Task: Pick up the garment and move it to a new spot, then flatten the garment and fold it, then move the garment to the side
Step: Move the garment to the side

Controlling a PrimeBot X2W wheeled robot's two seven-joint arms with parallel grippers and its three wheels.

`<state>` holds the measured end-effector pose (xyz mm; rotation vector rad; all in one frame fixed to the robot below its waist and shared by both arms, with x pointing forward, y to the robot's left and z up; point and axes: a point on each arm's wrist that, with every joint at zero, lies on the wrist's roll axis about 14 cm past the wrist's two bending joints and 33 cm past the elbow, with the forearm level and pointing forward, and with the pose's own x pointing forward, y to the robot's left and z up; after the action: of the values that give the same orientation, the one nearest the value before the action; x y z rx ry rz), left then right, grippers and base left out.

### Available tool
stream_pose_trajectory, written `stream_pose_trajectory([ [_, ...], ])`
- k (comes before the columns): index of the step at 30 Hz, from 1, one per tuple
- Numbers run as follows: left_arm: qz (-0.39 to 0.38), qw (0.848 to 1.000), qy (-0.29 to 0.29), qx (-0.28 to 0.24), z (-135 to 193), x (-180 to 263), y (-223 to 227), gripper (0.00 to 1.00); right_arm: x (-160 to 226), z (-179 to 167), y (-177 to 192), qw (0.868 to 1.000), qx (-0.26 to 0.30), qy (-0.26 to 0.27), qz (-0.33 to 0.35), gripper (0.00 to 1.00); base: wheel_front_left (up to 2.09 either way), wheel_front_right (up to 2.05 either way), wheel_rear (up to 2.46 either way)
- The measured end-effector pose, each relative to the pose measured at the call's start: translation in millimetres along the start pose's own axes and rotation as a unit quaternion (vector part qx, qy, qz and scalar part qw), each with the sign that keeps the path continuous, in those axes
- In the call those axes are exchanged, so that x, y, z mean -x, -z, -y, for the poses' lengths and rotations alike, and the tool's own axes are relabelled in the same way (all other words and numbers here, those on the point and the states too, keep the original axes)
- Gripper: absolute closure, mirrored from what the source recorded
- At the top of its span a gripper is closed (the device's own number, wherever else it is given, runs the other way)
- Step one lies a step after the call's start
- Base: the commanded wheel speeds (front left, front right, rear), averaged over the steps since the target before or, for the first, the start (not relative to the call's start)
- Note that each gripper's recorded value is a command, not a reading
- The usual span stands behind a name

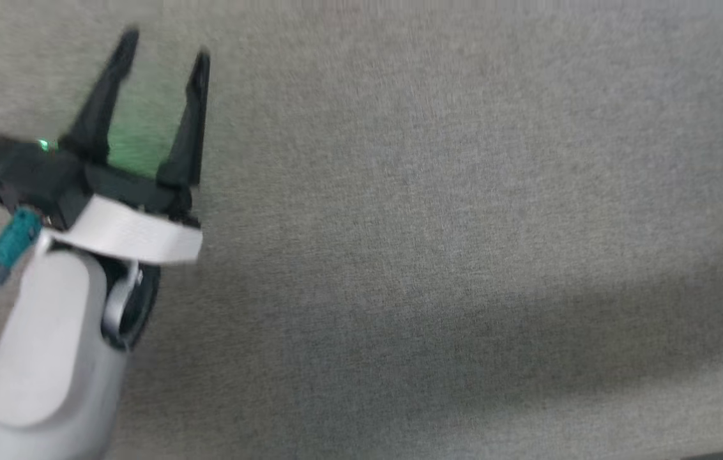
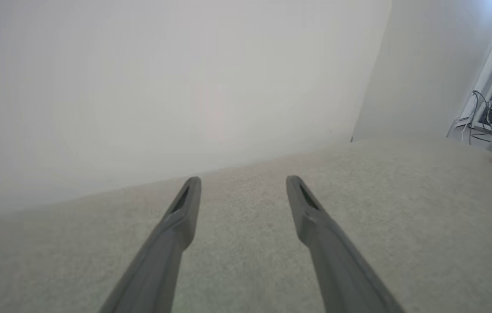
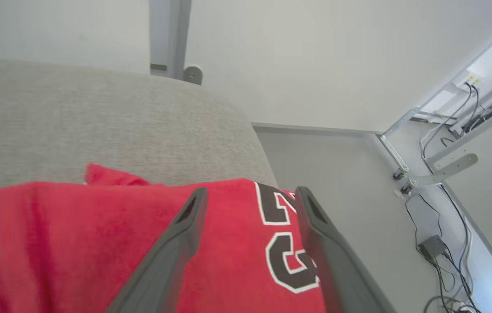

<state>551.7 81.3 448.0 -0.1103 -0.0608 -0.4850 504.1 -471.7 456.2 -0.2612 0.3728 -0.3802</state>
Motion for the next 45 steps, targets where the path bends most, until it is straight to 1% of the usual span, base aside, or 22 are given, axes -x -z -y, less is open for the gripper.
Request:
stream_pose_trajectory([
  [1, -0.005, 1.0, -0.011, 0.005, -2, 8, 0, 0.0, 3, -9, -3, 1.0, -0.002, -0.013, 0.007, 0.0, 0.0, 0.0, 0.0],
  [2, -0.005, 1.0, -0.011, 0.005, -2, 8, 0, 0.0, 3, -9, -3, 1.0, -0.002, -0.013, 0.007, 0.0, 0.0, 0.0, 0.0],
  [8, -0.034, 0.996, -0.072, 0.036, -6, 57, 0, 0.0, 28, -61, -15, 0.995, -0.028, -0.085, 0.047, 0.0, 0.0, 0.0, 0.0],
  [14, -0.038, 0.99, -0.123, 0.05, -12, 98, -12, 0.0, 61, -117, -11, 0.984, -0.066, -0.154, 0.063, 0.0, 0.0, 0.0, 0.0],
  [21, -0.032, 0.983, -0.172, 0.059, -16, 145, -26, 0.0, 101, -157, -18, 0.968, -0.12, -0.2, 0.088, 0.0, 0.0, 0.0, 0.0],
  [24, -0.029, 0.98, -0.186, 0.06, -15, 163, -31, 0.0, 119, -163, -33, 0.959, -0.15, -0.209, 0.118, 0.0, 0.0, 0.0, 0.0],
  [32, -0.004, 0.978, -0.2, 0.059, -9, 187, -50, 0.0, 163, -173, -50, 0.941, -0.188, -0.225, 0.167, 0.0, 0.0, 0.0, 0.0],
  [39, 0.016, 0.978, -0.2, 0.052, -2, 202, -65, 0.0, 186, -171, -62, 0.933, -0.196, -0.228, 0.2, 0.0, 0.0, 0.0, 0.0],
  [45, 0.028, 0.978, -0.201, 0.04, 1, 216, -75, 0.0, 198, -166, -65, 0.929, -0.198, -0.227, 0.216, 0.0, 0.0, 0.0, 0.0],
])
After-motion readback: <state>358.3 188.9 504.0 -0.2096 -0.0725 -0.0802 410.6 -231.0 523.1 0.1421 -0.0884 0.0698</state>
